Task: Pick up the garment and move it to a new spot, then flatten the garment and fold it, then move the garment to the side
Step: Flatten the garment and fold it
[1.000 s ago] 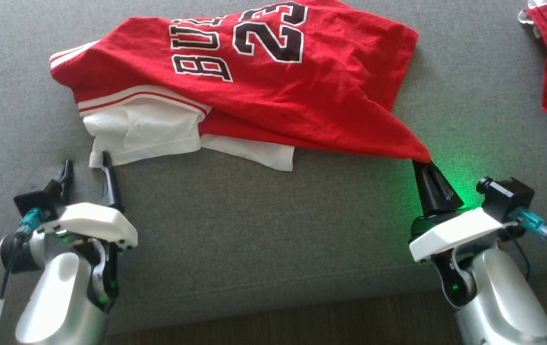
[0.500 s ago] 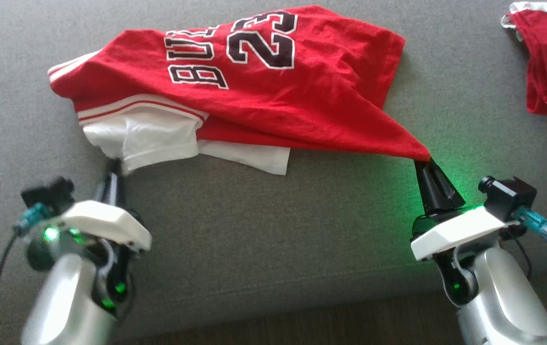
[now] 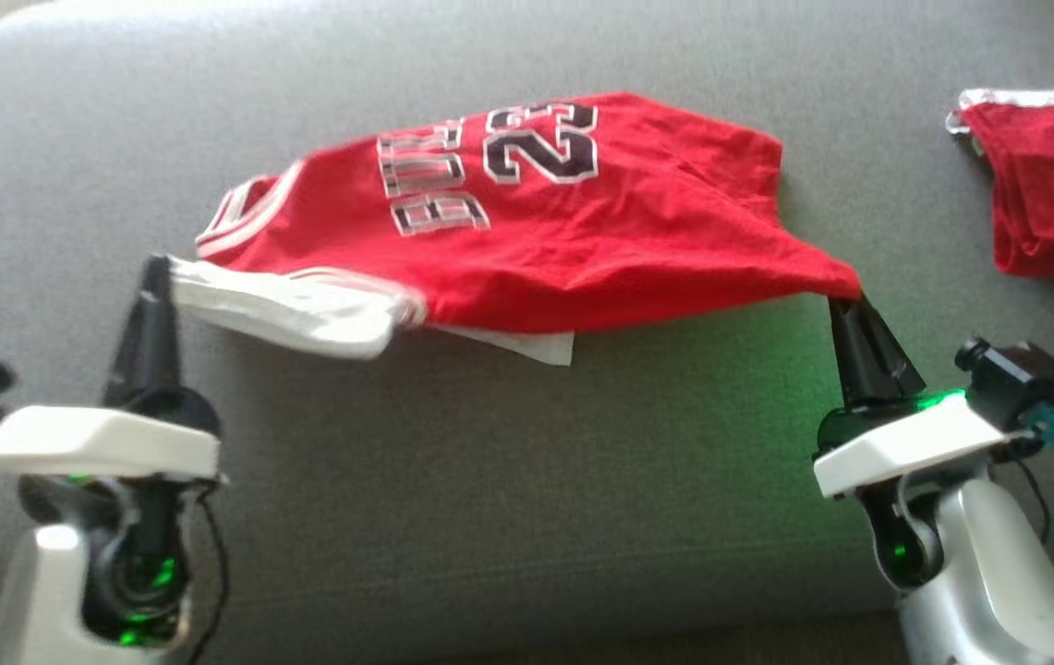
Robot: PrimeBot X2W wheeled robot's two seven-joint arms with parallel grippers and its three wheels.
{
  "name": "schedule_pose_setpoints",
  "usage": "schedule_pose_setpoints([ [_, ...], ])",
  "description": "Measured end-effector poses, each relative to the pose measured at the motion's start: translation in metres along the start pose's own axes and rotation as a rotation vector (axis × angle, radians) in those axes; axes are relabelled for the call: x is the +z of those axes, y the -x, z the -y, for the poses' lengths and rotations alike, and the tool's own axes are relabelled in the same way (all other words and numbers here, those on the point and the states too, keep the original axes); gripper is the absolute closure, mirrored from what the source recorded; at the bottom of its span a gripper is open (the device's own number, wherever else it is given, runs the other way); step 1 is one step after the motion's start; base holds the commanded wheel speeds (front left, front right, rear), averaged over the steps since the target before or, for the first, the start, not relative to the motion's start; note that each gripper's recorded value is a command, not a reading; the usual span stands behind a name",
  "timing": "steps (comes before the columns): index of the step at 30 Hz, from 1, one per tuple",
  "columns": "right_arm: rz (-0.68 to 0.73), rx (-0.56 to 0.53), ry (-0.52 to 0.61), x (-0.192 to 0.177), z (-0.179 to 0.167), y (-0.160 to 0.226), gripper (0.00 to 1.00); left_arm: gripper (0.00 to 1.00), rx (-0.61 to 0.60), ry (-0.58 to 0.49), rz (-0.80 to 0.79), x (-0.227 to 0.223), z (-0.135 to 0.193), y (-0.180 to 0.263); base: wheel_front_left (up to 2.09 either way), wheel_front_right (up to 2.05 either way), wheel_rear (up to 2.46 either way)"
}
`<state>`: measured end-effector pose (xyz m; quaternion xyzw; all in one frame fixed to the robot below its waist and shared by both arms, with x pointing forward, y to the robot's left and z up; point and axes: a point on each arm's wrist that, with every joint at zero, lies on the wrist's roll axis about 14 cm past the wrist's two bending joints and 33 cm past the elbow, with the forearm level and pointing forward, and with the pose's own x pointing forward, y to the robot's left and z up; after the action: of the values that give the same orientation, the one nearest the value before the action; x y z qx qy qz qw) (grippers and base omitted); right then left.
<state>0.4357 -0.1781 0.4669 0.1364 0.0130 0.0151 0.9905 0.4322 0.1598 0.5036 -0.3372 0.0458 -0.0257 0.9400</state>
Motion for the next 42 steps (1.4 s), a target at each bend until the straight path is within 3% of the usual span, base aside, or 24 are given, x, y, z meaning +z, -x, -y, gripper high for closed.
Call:
schedule_pose_setpoints([
  [8, 0.139, 0.011, -0.014, 0.052, -0.005, 0.003, 1.00, 1.00, -0.141, 0.175, 0.176, 0.074, 0.045, 0.008, 0.00, 0.00, 0.00],
  [15, 0.334, 0.081, -0.015, 0.158, -0.029, -0.004, 1.00, 1.00, -0.399, 0.217, 0.376, 0.169, 0.131, 0.010, 0.00, 0.00, 0.00],
  [23, 0.503, 0.217, -0.021, 0.286, -0.064, 0.010, 1.00, 1.00, -0.603, 0.217, 0.519, 0.253, 0.211, 0.027, 0.00, 0.00, 0.00],
  [27, 0.543, 0.218, 0.035, 0.325, -0.066, 0.010, 1.00, 1.00, -0.649, 0.208, 0.572, 0.286, 0.239, 0.028, 0.00, 0.00, 0.00],
  [31, 0.488, 0.196, 0.054, 0.328, -0.066, -0.016, 1.00, 1.00, -0.592, 0.202, 0.500, 0.284, 0.241, -0.007, 0.00, 0.00, 0.00],
  [36, 0.308, 0.165, 0.078, 0.295, -0.066, -0.072, 1.00, 1.00, -0.455, 0.136, 0.342, 0.247, 0.223, -0.072, 0.00, 0.00, 0.00],
  [42, 0.167, 0.136, 0.141, 0.255, -0.071, -0.144, 1.00, 1.00, -0.317, -0.019, 0.239, 0.214, 0.195, -0.149, 0.00, 0.00, 0.00],
])
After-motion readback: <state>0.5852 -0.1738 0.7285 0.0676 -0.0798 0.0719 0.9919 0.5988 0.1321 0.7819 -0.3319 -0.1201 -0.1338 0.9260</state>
